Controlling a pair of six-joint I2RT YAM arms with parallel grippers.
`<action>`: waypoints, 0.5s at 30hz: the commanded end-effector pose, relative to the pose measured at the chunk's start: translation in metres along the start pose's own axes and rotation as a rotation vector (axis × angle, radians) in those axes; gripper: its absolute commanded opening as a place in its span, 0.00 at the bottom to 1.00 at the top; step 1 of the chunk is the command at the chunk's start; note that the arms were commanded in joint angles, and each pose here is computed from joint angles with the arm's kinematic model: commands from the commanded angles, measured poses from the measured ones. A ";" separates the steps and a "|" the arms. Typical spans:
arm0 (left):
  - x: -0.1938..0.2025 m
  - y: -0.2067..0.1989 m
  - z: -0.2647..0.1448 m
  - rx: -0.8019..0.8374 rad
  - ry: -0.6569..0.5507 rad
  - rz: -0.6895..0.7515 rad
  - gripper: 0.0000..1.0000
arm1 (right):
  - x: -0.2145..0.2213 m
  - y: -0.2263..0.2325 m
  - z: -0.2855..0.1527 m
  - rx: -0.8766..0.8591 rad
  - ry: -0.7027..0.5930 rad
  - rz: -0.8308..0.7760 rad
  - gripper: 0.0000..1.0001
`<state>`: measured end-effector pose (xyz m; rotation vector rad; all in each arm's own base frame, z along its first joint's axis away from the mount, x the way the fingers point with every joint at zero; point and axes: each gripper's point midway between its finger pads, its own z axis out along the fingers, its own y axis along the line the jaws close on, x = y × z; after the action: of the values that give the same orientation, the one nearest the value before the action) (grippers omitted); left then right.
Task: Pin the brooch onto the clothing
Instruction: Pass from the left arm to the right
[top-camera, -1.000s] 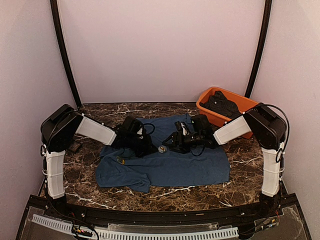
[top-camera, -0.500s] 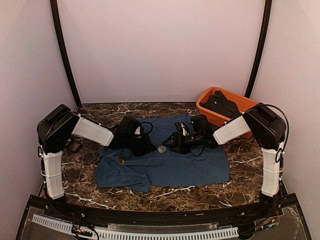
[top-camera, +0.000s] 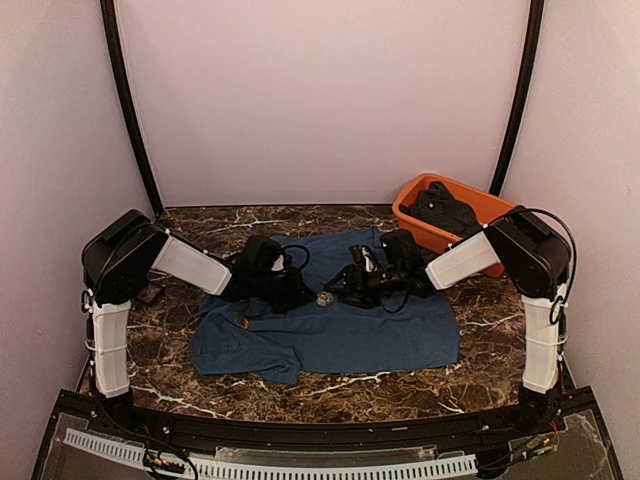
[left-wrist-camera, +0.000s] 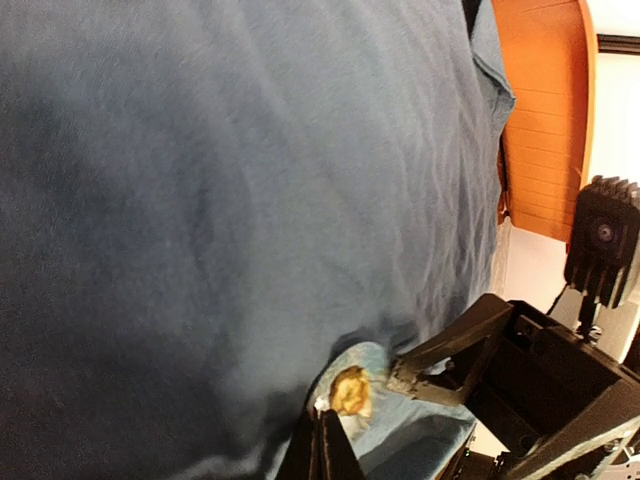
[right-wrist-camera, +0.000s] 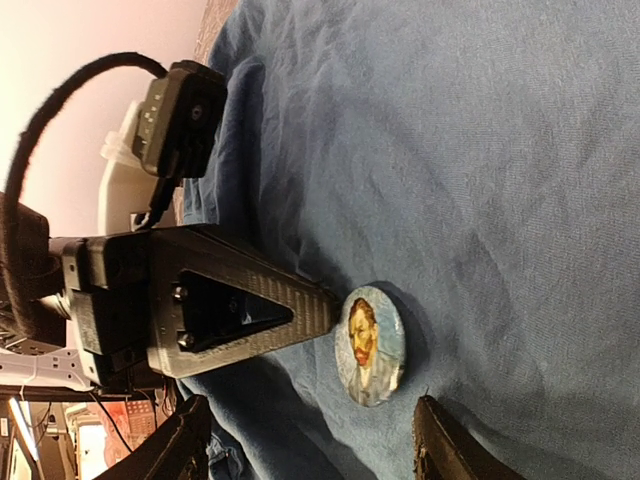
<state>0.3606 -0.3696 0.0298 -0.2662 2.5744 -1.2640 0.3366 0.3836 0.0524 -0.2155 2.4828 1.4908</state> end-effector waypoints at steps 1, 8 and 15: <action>0.003 -0.006 0.006 0.026 0.022 0.002 0.01 | -0.003 -0.003 0.003 -0.006 -0.003 0.009 0.66; 0.008 0.013 0.011 -0.050 0.046 -0.006 0.01 | -0.003 -0.001 0.004 -0.020 0.000 0.014 0.66; 0.012 0.017 0.012 -0.052 0.056 -0.011 0.01 | -0.002 -0.001 0.009 -0.051 0.013 0.033 0.66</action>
<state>0.3615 -0.3738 0.0227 -0.2649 2.5975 -1.2690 0.3352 0.3858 0.0490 -0.1999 2.4912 1.5239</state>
